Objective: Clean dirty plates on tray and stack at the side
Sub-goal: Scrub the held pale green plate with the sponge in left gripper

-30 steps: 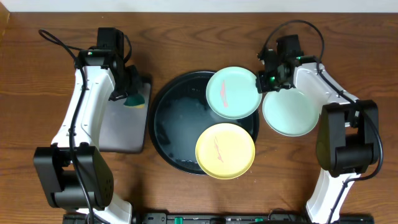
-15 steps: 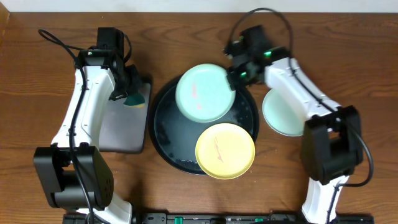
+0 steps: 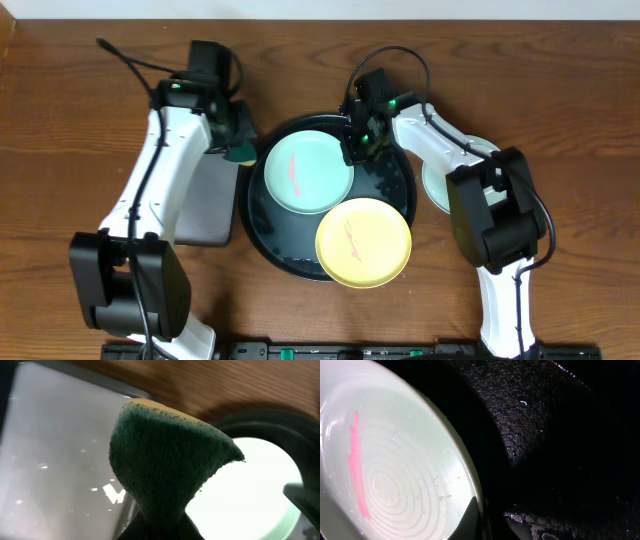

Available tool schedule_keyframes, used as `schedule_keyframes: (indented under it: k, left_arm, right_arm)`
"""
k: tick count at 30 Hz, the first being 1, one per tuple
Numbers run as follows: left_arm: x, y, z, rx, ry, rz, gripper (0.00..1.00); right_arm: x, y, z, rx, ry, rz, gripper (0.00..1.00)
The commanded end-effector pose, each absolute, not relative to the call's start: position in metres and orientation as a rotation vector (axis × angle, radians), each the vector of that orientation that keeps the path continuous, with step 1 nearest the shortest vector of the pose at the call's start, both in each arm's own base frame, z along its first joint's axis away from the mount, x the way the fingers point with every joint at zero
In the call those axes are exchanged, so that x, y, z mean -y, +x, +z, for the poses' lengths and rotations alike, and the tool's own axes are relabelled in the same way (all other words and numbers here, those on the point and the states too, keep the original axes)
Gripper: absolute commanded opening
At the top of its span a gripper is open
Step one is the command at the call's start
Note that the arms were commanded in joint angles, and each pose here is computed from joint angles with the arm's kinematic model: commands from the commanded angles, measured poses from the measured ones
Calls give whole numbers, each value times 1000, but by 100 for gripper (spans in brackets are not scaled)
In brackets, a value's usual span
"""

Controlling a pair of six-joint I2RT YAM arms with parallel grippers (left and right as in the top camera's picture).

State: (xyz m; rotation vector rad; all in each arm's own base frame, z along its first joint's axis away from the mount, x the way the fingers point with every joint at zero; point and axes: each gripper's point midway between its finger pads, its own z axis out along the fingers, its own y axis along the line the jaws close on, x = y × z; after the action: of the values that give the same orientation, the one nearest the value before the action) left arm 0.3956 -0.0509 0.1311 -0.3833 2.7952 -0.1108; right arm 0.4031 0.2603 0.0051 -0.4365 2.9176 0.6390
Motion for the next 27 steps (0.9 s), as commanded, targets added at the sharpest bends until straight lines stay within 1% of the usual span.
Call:
schedule_keyframes:
  k: [1,6,10,12,15,19,21,23,25,27]
  left_arm:
    - [74,398,131,-2788,-343,-133,7]
    - [108,390,94,-2879,-248,-120,7]
    - [133,382,55,-2970,-158,-85,8]
    - [138,376,35,-3019,-140,-57,7]
    - [136,368,7,-3092,-199,-12,7]
    - [136,357,-8,-3157,-198,3,7]
    - [150,354,-6,-3182,-35,-131,7]
    - [185,344,1,-3161,346,-482,7]
    - [195,344,5,-3122,443,-584,8]
    - [197,354,5,-3080,430,-586,7]
  right_arm:
    - [-258,400,-15,-2976,-377,646,1]
    - [-258,402,-15,-2970,-372,647,1]
    - [-258,401,-15,-2973,-372,642,1]
    - [-258,401,-15,-2974,-372,642,1]
    - [-258,401,-15,-2974,-372,641,1]
    - [-258,401,-15,-2975,-371,641,1]
    - [-258,401,-16,-2975,-371,638,1]
    - [-257,401,-16,-2975,-371,636,1]
    - [-257,401,-16,-2975,-372,636,1]
    - [-257,401,-16,-2976,-371,636,1]
